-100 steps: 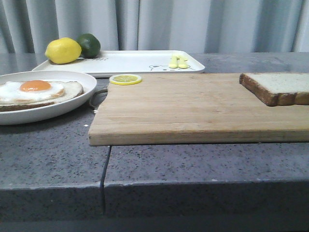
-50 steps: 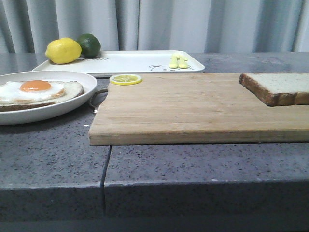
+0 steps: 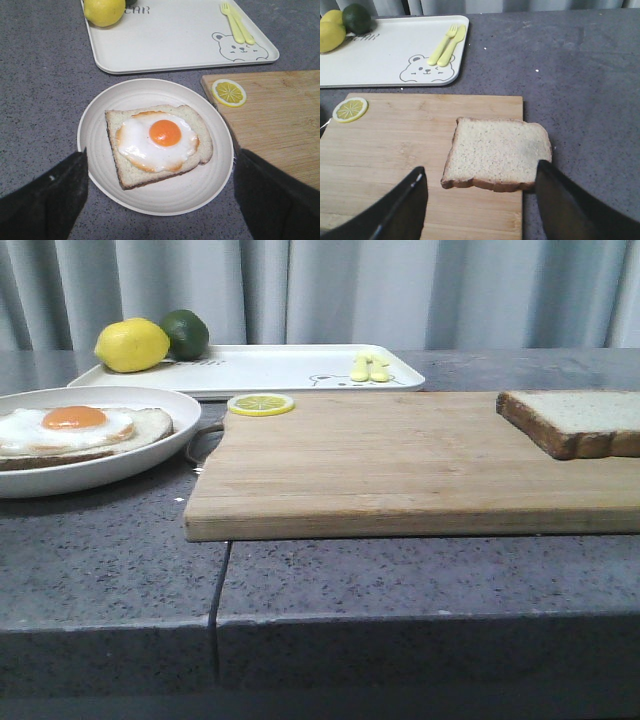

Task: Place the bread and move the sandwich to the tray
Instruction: 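Lower the right gripper and grasp the bread slice by its edge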

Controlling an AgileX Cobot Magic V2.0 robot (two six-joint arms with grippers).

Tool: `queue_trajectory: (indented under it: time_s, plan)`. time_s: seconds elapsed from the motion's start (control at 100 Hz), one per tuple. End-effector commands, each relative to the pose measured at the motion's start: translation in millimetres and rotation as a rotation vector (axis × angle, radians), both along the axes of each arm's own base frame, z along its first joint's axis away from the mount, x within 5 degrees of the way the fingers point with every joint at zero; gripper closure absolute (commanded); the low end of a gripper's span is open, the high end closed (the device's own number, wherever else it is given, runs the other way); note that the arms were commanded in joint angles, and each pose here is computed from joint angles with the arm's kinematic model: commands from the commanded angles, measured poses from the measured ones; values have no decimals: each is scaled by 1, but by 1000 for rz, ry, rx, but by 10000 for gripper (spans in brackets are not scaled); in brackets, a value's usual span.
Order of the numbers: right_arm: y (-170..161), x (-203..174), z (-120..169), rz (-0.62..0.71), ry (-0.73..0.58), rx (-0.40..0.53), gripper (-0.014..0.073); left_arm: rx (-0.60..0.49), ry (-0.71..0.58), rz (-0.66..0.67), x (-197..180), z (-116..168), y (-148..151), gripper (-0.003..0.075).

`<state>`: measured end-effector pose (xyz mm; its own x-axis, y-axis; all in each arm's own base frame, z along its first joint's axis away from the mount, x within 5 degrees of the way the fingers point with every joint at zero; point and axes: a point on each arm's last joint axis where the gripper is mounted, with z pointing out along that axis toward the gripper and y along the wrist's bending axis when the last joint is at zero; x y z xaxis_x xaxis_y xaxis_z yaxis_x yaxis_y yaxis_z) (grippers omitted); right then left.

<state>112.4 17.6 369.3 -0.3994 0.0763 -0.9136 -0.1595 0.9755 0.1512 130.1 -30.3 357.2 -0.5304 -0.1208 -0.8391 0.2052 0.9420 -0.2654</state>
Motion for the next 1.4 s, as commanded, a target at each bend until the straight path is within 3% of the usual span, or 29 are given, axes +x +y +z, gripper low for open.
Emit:
queue_trajectory:
  time_s: [0.0,0.14,0.59,1.06,1.39]
  plan:
    - [-3,10,17,-18,-117,20,118,-46,-82,26,2,16,0,164]
    - [-6,28,16,-20,-127,55,118,-46,-82,26,2,16,0,164]
    - [-43,94,-29,-126,72,232,118,-46,-82,26,2,16,0,164]
    - [-66,115,-92,-193,201,366,118,-46,-82,26,2,16,0,164]
    - [-70,129,-113,-201,265,451,118,-46,-82,26,2,16,0,164]
